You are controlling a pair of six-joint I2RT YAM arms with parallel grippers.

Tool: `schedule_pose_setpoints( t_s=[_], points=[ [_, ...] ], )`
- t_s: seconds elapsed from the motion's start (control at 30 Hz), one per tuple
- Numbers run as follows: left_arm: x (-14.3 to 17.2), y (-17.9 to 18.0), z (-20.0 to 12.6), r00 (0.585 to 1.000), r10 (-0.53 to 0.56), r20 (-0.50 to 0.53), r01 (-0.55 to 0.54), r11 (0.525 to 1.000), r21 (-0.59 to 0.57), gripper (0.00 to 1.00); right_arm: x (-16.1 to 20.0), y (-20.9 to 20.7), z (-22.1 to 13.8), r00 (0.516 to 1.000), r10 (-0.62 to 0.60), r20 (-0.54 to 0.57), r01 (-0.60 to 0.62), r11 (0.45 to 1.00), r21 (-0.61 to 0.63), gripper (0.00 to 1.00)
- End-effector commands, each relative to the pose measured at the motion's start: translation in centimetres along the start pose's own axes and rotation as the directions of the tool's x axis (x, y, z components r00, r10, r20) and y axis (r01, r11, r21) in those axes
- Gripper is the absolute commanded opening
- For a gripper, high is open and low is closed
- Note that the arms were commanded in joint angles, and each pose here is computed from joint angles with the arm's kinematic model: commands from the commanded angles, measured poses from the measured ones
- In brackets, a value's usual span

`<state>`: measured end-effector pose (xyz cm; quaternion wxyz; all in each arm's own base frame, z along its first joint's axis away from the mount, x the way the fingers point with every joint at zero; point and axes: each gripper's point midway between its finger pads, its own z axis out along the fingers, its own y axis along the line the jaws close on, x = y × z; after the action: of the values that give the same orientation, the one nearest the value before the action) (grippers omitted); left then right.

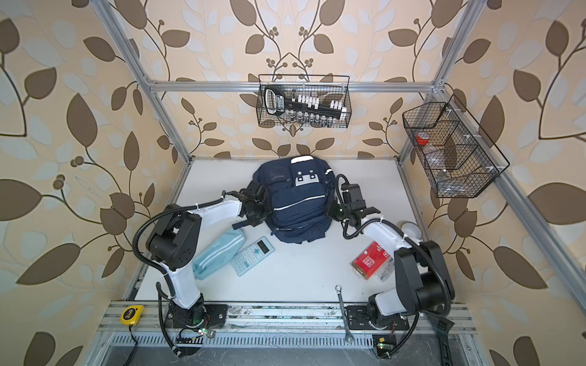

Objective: Pack books, pencil case, and school supplies into a backpack
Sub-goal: Rotate the student bag at the center of the table.

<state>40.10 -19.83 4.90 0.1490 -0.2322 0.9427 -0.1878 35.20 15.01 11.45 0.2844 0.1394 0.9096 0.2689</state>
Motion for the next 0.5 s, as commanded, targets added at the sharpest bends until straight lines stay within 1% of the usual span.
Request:
schedule_pose_setpoints(
  t_s=[0.0, 0.03, 0.07, 0.13, 0.17, 0.2, 0.27, 0.33, 0.37, 0.4, 0.47],
  points=[
    [-2.7, -3.7, -1.8, 0.994, 0.08, 0.077, -0.087, 0.992, 0.092, 0.64, 5.0, 2.4, 0.3, 0.995, 0.037, -0.09, -0.042, 0.998, -0.048, 0.0],
    [-2.6, -4.1, -2.4, 0.993, 0.092, 0.077, -0.1, 0.989, 0.109, 0.65, 5.4, 1.9, 0.3, 0.995, 0.032, -0.098, -0.033, 0.999, -0.011, 0.08],
    [-2.2, -4.2, -3.1, 0.992, 0.098, 0.079, -0.107, 0.987, 0.119, 0.66, 5.0, 1.0, 0.0, 0.996, 0.035, -0.079, -0.033, 0.999, 0.034, 0.2],
    [-0.7, -4.2, -4.8, 0.989, 0.121, 0.085, -0.132, 0.982, 0.132, 0.68, 3.1, -0.7, -1.4, 0.999, 0.041, -0.016, -0.039, 0.996, 0.084, 0.4],
    [0.7, -4.1, -5.7, 0.987, 0.136, 0.085, -0.147, 0.98, 0.136, 0.7, 1.9, -1.6, -2.4, 0.998, 0.053, 0.019, -0.055, 0.993, 0.1, 0.51],
    [2.1, -4.3, -6.5, 0.985, 0.153, 0.085, -0.165, 0.975, 0.148, 0.71, 0.8, -2.3, -3.4, 0.997, 0.063, 0.048, -0.068, 0.992, 0.11, 0.54],
    [5.8, -4.7, -8.1, 0.975, 0.202, 0.088, -0.214, 0.962, 0.168, 0.74, -1.2, -4.0, -5.2, 0.991, 0.084, 0.106, -0.096, 0.988, 0.119, 0.57],
    [8.3, -5.5, -9.3, 0.97, 0.221, 0.105, -0.239, 0.949, 0.208, 0.78, -2.0, -5.3, -5.8, 0.988, 0.089, 0.124, -0.104, 0.987, 0.122, 0.57],
    [9.1, -6.0, -9.7, 0.967, 0.227, 0.112, -0.248, 0.94, 0.235, 0.8, -2.1, -6.2, -5.9, 0.989, 0.074, 0.127, -0.092, 0.985, 0.144, 0.49],
    [9.6, -6.5, -9.7, 0.974, 0.203, 0.103, -0.223, 0.94, 0.257, 0.8, -2.0, -7.2, -5.8, 0.99, 0.051, 0.135, -0.076, 0.98, 0.184, 0.45],
    [9.9, -7.7, -9.2, 0.974, 0.212, 0.085, -0.228, 0.934, 0.275, 0.81, -0.8, -8.9, -5.2, 0.994, 0.03, 0.109, -0.055, 0.971, 0.232, 0.38]
  ],
)
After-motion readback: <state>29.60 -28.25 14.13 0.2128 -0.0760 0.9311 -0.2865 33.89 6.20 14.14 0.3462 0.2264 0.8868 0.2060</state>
